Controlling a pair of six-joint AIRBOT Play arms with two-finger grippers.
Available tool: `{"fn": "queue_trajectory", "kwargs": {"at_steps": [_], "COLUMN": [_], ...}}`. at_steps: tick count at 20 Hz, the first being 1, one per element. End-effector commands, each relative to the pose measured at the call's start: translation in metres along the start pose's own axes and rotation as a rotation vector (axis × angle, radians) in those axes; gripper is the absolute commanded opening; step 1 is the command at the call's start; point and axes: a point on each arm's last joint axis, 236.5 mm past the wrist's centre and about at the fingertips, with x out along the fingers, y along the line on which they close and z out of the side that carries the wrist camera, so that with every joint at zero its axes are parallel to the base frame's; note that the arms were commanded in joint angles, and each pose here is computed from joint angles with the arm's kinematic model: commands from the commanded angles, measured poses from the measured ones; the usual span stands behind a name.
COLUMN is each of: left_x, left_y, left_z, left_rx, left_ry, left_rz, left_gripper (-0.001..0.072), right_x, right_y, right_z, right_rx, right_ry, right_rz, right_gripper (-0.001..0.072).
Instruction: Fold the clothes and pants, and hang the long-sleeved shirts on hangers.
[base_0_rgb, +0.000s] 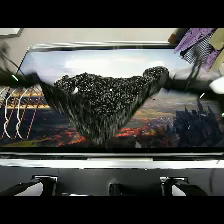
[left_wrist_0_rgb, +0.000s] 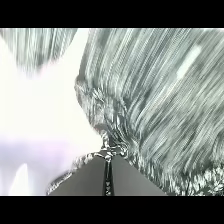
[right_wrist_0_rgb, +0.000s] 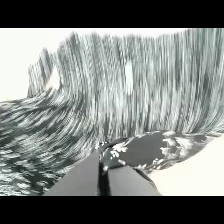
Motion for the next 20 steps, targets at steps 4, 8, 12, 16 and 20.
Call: {"fn": "queue_trajectory", "kwargs": {"at_steps": [4, 8, 12, 16, 20], "left_x": [-0.262, -0.363, -0.418, -0.407, -0.342], "left_y": [-0.132, -0.16, -0.147, -0.131, -0.104], "left_z": [0.135, 0.104, 0.079, 0.073, 0.098], "left_rx": [0.22, 0.284, 0.242, 0.196, 0.154], "left_ry": [-0.772, -0.956, -1.046, -1.005, -0.921], "left_rz": [-0.125, -0.111, -0.003, 0.037, 0.059], "left_gripper": [0.0026, 0.0026, 0.0026, 0.0026, 0.0026], "right_x": [-0.239, -0.37, -0.431, -0.425, -0.351], "right_y": [0.141, 0.191, 0.208, 0.195, 0.159], "right_z": [0.163, 0.135, 0.108, 0.121, 0.174], "right_rx": [-0.412, -0.47, -0.456, -0.432, -0.35], "right_ry": [-0.64, -0.891, -1.012, -1.016, -0.949], "right_rz": [-0.189, -0.258, -0.283, -0.322, -0.299], "right_gripper": [0.0039, 0.0039, 0.0039, 0.004, 0.004]}}
